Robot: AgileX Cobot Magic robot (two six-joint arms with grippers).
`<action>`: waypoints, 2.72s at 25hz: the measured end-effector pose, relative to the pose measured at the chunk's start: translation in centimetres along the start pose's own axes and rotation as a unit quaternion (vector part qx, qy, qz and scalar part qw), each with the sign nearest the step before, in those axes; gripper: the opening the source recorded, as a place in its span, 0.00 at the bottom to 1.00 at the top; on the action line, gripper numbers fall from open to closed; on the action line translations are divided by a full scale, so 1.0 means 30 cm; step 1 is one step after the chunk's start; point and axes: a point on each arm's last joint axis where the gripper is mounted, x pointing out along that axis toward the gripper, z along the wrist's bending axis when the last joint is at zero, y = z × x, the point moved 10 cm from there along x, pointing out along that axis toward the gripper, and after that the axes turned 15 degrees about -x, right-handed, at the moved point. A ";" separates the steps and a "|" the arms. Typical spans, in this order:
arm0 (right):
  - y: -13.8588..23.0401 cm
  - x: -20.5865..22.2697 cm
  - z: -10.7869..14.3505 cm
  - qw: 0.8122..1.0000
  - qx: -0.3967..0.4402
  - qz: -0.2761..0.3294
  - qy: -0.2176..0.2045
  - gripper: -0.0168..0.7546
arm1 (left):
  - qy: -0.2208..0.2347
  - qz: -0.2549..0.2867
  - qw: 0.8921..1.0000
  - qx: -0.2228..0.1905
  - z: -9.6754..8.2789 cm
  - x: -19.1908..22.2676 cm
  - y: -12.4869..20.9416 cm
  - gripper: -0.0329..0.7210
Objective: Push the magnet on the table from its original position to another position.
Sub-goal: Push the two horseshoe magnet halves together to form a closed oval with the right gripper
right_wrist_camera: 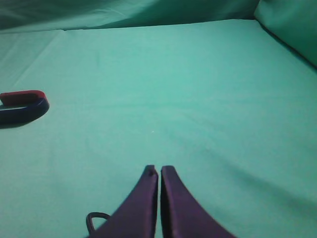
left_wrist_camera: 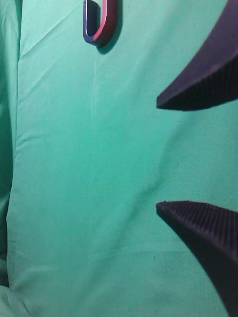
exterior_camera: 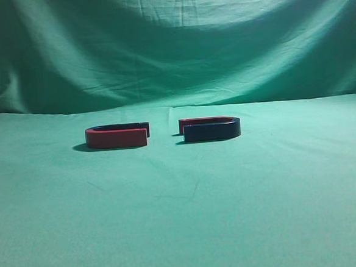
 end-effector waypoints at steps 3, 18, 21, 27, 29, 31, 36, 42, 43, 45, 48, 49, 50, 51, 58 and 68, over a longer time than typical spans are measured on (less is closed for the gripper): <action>0.000 0.000 0.000 1.000 0.000 0.000 0.000 0.02 | 0.000 0.000 1.000 0.000 0.000 0.000 0.000 0.54; 0.000 0.000 0.000 1.000 -0.001 0.000 0.000 0.02 | 0.000 0.000 1.000 0.000 0.000 0.000 0.000 0.54; 0.000 0.000 0.000 1.000 -0.002 0.000 0.000 0.02 | 0.000 0.000 1.000 0.000 0.000 0.000 0.000 0.54; -0.013 0.000 -0.010 1.000 -0.027 -0.010 0.008 0.02 | 0.000 0.000 1.000 0.000 0.000 0.000 0.000 0.54; -0.059 -0.002 -0.027 0.998 -0.036 -0.047 0.023 0.02 | 0.000 0.000 1.000 0.000 0.000 0.000 0.000 0.54; -0.144 -0.018 -0.054 0.992 -0.018 -0.116 0.045 0.02 | 0.000 0.000 1.000 0.000 0.000 0.000 0.000 0.54; -0.371 -0.141 -0.143 0.942 0.039 -0.317 0.107 0.02 | 0.000 0.000 1.000 0.000 0.000 0.000 0.000 0.54; -0.489 -0.182 -0.148 0.954 0.034 -0.286 0.085 0.02 | 0.000 0.000 1.000 0.000 0.000 0.000 0.000 0.54; -0.512 -0.176 -0.147 0.962 0.030 -0.262 0.076 0.02 | 0.000 0.000 1.000 0.000 0.000 0.000 0.000 0.54; -0.541 -0.150 -0.141 0.977 0.021 -0.204 0.056 0.02 | 0.000 0.000 1.000 0.000 0.000 0.000 0.000 0.54; -0.560 -0.094 -0.124 0.996 0.015 -0.090 0.013 0.02 | 0.000 0.000 1.000 0.000 0.000 0.000 0.000 0.54; -0.545 -0.064 -0.114 0.999 0.017 -0.045 -0.003 0.02 | 0.000 0.000 1.000 0.000 0.000 0.000 0.000 0.54; -0.544 -0.039 -0.108 1.000 0.019 -0.011 -0.016 0.02 | 0.000 0.000 1.000 0.000 0.000 0.000 0.000 0.54; -0.549 -0.020 -0.105 0.999 0.021 0.011 -0.025 0.02 | 0.000 0.000 1.000 0.000 0.000 0.000 0.000 0.54; -0.528 0.101 -0.058 0.986 -0.007 0.136 -0.097 0.02 | 0.000 0.000 1.000 0.000 0.000 0.000 0.000 0.54; -0.498 0.253 0.071 0.933 0.005 0.273 -0.235 0.02 | 0.000 0.000 1.000 0.000 0.000 0.000 0.000 0.54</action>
